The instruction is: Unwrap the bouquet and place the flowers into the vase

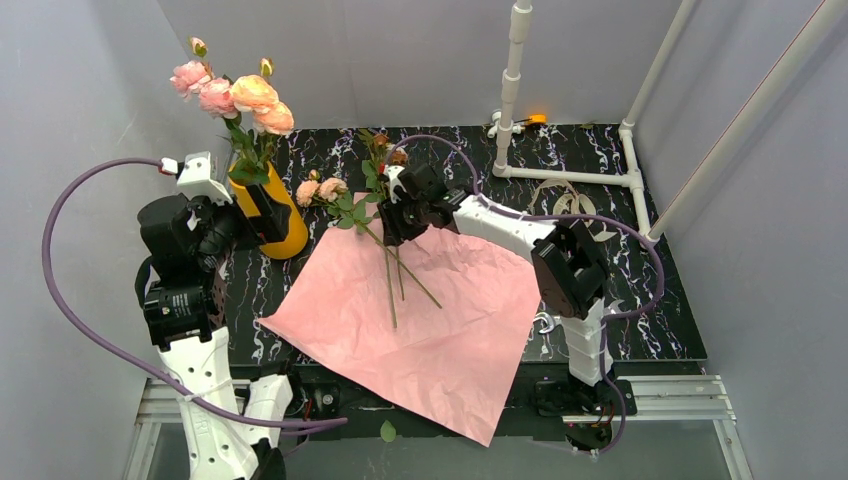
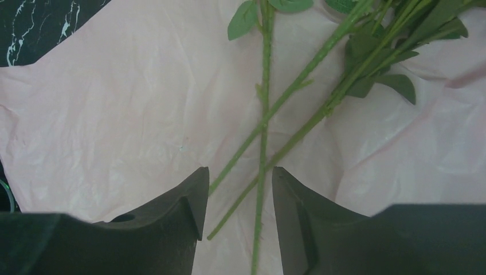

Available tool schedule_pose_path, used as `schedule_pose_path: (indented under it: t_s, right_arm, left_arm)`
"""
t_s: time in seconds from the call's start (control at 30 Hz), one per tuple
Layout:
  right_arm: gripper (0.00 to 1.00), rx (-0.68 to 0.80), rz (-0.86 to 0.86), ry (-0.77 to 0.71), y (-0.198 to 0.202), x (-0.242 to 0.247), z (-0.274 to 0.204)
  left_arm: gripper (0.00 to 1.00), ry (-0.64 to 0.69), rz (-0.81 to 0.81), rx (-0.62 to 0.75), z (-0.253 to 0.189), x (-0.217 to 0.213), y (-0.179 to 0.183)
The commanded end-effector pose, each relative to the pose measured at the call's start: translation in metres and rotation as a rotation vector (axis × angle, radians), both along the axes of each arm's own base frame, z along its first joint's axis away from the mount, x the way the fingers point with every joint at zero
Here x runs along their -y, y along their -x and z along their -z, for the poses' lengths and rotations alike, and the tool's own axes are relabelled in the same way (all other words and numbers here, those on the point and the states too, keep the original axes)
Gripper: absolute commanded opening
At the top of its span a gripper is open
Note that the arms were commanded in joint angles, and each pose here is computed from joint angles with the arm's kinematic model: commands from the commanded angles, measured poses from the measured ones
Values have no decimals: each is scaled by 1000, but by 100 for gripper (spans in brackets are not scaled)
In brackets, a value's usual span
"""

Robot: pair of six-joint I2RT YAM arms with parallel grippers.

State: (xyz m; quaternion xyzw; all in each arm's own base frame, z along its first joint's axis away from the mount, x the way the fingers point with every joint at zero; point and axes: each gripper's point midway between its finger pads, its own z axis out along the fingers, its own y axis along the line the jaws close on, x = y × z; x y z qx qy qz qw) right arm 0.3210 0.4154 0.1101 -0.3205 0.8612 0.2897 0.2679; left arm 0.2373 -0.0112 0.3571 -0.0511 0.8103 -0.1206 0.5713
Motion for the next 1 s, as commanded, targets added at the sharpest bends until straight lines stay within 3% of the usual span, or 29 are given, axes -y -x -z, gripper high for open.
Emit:
schedule_pose_path:
  t_s: [0.0, 0.1, 0.57, 0.87, 0.97]
  right_arm:
    - [52, 31, 86, -44, -21, -20, -10]
    - [44, 24, 196, -40, -36, -22, 1]
    - [39, -10, 345, -40, -72, -43, 36]
    - [28, -191, 370, -125, -69, -42, 45]
    - [17, -275, 382, -195, -66, -37, 38]
  left_arm:
    - [98, 18, 38, 10, 0, 8, 6]
    - [98, 24, 46, 17, -2, 11, 8]
    - [98, 40, 57, 47, -8, 16, 15]
    - [98, 51, 68, 46, -8, 20, 18]
    - [98, 70, 72, 39, -8, 21, 17]
